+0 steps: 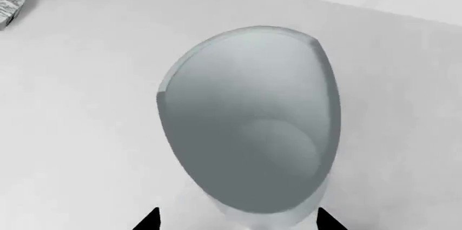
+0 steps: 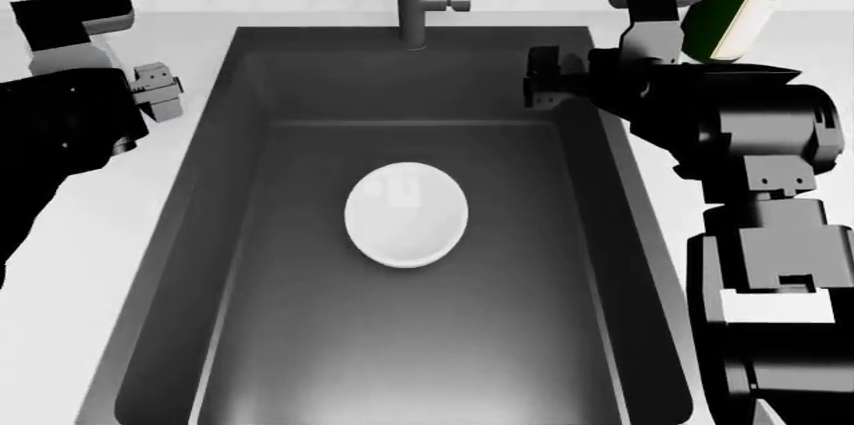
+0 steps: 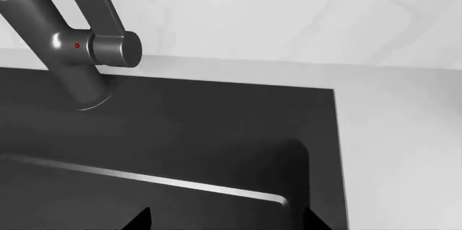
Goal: Pick the cup and bowl from the sink and place them on the counter for drying.
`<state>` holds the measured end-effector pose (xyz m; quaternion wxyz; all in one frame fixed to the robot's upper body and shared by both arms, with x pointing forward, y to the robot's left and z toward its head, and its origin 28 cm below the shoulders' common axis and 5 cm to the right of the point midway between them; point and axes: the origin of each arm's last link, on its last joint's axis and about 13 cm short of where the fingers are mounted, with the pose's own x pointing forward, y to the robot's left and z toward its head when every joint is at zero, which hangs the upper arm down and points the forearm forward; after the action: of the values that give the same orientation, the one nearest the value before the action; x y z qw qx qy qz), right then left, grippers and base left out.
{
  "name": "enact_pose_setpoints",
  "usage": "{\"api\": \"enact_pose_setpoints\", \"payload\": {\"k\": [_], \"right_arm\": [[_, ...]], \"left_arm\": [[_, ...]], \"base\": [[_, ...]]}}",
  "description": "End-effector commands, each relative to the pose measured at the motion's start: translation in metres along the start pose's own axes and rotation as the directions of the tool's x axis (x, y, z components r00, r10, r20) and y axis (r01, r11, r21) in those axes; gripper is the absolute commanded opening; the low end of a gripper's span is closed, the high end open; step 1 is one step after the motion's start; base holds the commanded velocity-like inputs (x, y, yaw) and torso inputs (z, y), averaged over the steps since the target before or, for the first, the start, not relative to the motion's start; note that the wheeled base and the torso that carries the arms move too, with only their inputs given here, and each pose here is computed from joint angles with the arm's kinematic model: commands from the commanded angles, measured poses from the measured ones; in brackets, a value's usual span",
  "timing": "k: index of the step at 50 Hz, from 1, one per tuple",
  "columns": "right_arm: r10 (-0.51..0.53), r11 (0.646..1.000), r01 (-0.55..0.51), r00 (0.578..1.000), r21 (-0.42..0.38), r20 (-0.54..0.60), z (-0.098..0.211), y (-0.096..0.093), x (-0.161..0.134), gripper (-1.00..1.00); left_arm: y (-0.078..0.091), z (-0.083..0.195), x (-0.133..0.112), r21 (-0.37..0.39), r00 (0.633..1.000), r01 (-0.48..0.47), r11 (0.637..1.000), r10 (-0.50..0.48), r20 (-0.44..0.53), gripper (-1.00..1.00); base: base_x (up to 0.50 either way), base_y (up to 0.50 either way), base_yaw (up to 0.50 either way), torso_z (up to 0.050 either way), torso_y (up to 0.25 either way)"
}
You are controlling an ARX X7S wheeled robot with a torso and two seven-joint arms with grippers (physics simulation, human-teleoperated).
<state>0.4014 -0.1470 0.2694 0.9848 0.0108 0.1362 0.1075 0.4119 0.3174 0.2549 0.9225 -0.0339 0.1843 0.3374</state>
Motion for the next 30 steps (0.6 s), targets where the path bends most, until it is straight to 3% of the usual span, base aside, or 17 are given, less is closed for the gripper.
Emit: {"api": "enact_pose_setpoints", "payload": {"k": [1,7,15,21,29,30], "right_arm": [[0.003,1.0,-0.003,1.0,0.002,0.0,-0.001,0.0,0.0,1.0],[-0.002,1.0,0.002,1.0,0.005,0.002,-0.001,-0.001,-0.003,1.0],[-0.003,1.0,0.003,1.0,0.006,0.004,0.0,-0.001,-0.003,1.0],[-0.003,1.0,0.003,1.0,0.008,0.001,0.002,-0.001,-0.004,1.0],[0.003,1.0,-0.003,1.0,0.031,0.007,0.009,-0.003,-0.011,1.0],[0.01,0.999,-0.01,1.0,0.031,0.004,0.01,-0.003,-0.012,1.0]], "left_arm": [[0.018,-0.014,0.012,0.037,0.994,-0.099,0.994,0.1,-0.045,1.0],[0.015,-0.007,0.009,0.032,0.996,-0.087,0.996,0.088,-0.022,1.0],[0.015,0.008,0.0,0.046,1.0,0.014,0.999,-0.014,0.005,1.0],[0.017,-0.003,-0.019,0.099,0.997,0.077,0.992,-0.079,0.015,1.0],[0.03,-0.003,-0.035,0.044,0.992,0.126,0.991,-0.125,-0.016,1.0],[0.031,-0.002,-0.037,-0.024,0.985,0.161,0.987,-0.162,-0.052,1.0]], "base": [[0.0,0.0,0.0,0.0,-0.01],[0.0,0.0,0.0,0.0,0.0],[0.0,0.0,0.0,0.0,0.0],[0.0,0.0,0.0,0.0,0.0],[0.0,0.0,0.0,0.0,0.0],[0.0,0.0,0.0,0.0,0.0]]}}
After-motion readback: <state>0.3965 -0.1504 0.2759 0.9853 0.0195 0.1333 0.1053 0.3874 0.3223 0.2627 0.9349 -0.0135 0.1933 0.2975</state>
